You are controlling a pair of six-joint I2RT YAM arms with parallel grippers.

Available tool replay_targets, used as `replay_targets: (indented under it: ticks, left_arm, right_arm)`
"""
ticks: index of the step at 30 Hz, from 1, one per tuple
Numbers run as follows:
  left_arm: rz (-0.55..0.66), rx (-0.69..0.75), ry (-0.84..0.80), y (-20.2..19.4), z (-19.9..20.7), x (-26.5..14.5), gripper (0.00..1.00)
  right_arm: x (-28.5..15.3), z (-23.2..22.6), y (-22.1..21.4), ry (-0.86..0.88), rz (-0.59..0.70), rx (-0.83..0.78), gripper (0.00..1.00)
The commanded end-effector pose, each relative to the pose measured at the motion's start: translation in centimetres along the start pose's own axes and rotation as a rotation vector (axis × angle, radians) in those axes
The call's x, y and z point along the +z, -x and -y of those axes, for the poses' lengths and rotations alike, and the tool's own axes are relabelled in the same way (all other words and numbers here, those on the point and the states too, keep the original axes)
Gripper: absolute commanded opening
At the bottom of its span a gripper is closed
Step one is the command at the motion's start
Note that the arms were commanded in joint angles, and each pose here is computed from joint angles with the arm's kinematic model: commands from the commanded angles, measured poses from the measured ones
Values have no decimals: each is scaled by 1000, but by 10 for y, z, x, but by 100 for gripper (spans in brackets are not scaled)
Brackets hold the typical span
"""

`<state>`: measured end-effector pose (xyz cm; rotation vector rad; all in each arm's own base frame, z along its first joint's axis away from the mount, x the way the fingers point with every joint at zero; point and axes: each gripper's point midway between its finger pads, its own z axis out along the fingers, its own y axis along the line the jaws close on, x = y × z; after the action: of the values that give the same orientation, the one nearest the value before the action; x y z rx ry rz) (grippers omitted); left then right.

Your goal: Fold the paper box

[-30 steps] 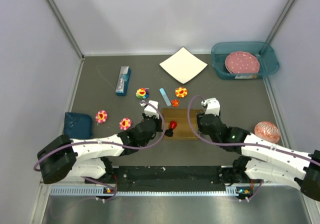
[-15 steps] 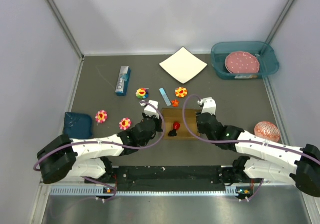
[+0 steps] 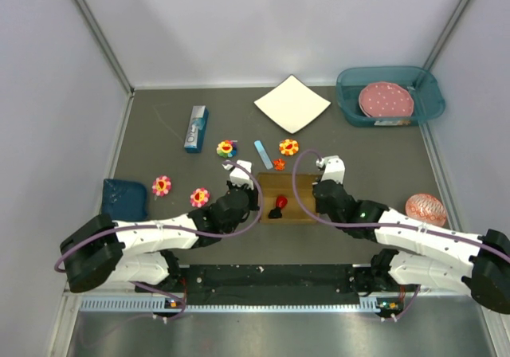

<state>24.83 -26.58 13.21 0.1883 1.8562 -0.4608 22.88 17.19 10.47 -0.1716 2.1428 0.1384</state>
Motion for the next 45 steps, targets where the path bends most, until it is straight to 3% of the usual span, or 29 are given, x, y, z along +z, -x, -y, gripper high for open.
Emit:
replay_targets:
  ticks: [1,17,26,39,40,45]
  left_arm:
    - [12,-63,-7,9,10,5,0]
    - [-2,-127,-50,8,22,5,0]
    - [-35,-250,-95,13,37,0,0]
    - [-83,-281,-69,-23,30,2,0]
    - [-81,-277,-65,-24,29,2,1]
    - [-45,-223,-54,-16,19,-4,25]
  right_arm:
    - [0,-12,15,31,20,74,2]
    - [-2,-16,9,35,2,107,0]
    - [-2,-18,7,26,1,109,0]
    - [-3,-18,-1,17,-9,108,0]
    - [-3,-18,1,18,-4,106,0]
    - [-5,-17,2,19,3,106,0]
